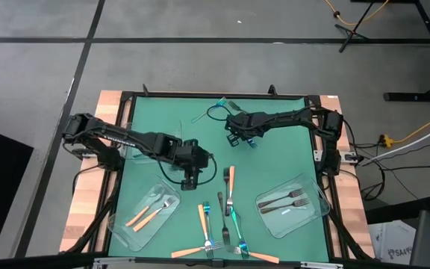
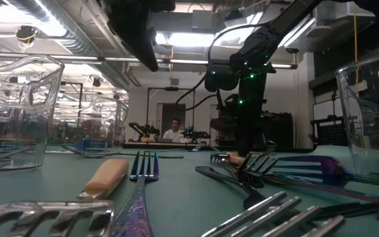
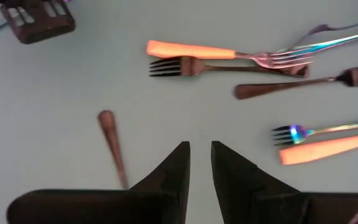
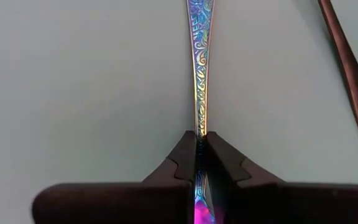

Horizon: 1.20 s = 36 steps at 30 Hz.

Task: Sort silverware by color (type)
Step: Put the blue fork into the top transparent bin

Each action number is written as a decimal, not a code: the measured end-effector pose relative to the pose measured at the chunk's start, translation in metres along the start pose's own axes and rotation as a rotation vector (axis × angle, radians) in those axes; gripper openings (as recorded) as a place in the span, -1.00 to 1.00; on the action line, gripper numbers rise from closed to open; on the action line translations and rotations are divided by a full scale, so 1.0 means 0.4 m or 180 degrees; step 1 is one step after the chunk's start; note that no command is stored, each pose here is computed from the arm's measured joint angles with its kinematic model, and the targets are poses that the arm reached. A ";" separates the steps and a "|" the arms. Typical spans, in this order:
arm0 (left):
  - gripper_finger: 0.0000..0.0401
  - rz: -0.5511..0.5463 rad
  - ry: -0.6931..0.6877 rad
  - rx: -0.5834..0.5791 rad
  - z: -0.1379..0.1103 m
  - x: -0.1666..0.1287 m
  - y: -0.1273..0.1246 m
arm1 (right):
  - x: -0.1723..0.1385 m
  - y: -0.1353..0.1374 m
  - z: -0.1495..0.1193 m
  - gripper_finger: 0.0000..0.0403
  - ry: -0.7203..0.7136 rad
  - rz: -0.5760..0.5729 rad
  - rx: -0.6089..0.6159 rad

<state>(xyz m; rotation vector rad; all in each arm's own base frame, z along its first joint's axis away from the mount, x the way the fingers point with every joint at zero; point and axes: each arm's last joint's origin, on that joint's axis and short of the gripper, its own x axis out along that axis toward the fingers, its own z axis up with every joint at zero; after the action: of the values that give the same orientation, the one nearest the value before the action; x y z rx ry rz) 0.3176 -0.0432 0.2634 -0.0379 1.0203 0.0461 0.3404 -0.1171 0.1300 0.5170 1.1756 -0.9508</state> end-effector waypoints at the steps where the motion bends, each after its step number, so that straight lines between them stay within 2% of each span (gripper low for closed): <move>1: -0.70 -0.0016 -0.0003 -0.0018 -0.001 -0.001 -0.007 | 0.000 0.000 0.001 -0.92 -0.0002 0.0000 -0.0029; 11: -0.70 -0.0187 -0.0104 -0.0288 -0.017 -0.042 -0.083 | -0.039 0.023 0.055 -0.99 -0.0197 0.0175 -0.0395; 15: -0.70 -0.0205 -0.0273 -0.0374 -0.026 -0.088 -0.113 | -0.066 0.035 0.082 -0.99 -0.0297 0.0282 -0.0501; 21: -0.70 -0.0255 -0.0593 -0.0543 -0.052 -0.181 -0.150 | -0.140 0.066 0.142 -0.99 -0.0522 0.0672 -0.0754; 29: -0.70 -0.0311 -0.0968 -0.0704 -0.094 -0.287 -0.179 | -0.326 0.139 0.218 -0.99 -0.1365 0.1072 -0.1436; 36: -0.70 -0.0598 -0.1077 -0.0742 -0.129 -0.345 -0.211 | -0.464 0.202 0.245 -1.00 -0.2332 0.1458 -0.1944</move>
<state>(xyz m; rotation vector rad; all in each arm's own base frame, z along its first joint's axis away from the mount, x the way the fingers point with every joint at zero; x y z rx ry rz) 0.2064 -0.1331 0.3551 -0.3280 0.6656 -0.0007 0.4458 -0.0852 0.3260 -0.0751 0.5804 -0.2915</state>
